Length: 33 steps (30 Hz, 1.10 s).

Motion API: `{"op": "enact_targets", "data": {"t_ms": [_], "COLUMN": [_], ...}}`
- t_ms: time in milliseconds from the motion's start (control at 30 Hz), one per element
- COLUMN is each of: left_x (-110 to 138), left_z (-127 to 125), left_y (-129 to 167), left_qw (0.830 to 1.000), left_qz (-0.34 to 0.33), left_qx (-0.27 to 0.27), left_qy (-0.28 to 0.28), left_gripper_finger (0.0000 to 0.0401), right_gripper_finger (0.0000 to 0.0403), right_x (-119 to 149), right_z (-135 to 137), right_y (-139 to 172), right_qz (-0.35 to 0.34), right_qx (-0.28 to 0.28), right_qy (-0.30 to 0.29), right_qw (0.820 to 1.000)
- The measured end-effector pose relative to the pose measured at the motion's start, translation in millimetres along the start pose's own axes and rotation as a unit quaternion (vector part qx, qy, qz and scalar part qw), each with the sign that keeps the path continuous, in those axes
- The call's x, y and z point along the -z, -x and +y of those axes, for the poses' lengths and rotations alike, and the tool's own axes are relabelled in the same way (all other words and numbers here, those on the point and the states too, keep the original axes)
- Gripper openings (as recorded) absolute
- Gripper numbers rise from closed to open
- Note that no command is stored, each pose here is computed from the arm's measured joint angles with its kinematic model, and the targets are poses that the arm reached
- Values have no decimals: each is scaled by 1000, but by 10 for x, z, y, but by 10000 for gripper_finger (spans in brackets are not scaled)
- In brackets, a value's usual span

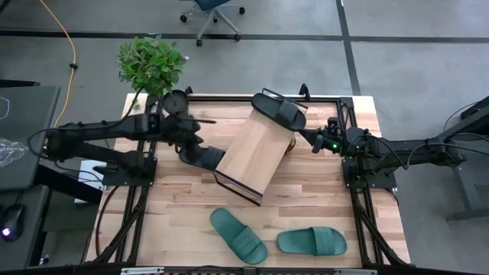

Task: Pick and place slides into the shelf
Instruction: Put the black slipper on the shelf

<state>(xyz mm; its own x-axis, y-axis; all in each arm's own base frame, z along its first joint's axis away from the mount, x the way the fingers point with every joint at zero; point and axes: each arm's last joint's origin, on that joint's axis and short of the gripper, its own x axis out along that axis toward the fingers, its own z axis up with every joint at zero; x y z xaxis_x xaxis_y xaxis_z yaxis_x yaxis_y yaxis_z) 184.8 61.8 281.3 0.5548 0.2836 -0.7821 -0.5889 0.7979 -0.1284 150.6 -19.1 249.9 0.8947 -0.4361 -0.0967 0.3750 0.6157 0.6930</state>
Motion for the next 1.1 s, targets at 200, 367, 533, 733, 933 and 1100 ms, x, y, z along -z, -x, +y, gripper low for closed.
{"op": "enact_targets", "data": {"t_ms": [200, 367, 533, 733, 933, 1100], "left_x": [313, 506, 579, 609, 721, 751], "left_z": [59, 107, 112, 99, 130, 139], "left_y": [-231, -386, -477, -571, -654, -708], "left_qw": [998, 994, 992, 988, 985, 982], "left_qz": [12, 45, 42, 15, 21, 0], "left_qx": [39, 30, 49, 87, 82, 88], "left_qy": [51, 96, 107, 129, 148, 165], "left_gripper_finger": [1, 1, 15, 94, 160, 177], "right_gripper_finger": [0, 0, 0, 0, 0, 0], "right_x": [0, 0, 6, 7, 6, 6], "right_z": [14, 19, 24, 26, 26, 26], "right_y": [0, 0, 1, 1, 1, 1], "right_qz": [10, 11, 21, 24, 24, 24], "right_qx": [-16, -20, -30, -32, -32, -32], "right_qy": [-2, -2, -3, -3, -3, -1], "right_qw": [1000, 1000, 999, 999, 999, 999]}}
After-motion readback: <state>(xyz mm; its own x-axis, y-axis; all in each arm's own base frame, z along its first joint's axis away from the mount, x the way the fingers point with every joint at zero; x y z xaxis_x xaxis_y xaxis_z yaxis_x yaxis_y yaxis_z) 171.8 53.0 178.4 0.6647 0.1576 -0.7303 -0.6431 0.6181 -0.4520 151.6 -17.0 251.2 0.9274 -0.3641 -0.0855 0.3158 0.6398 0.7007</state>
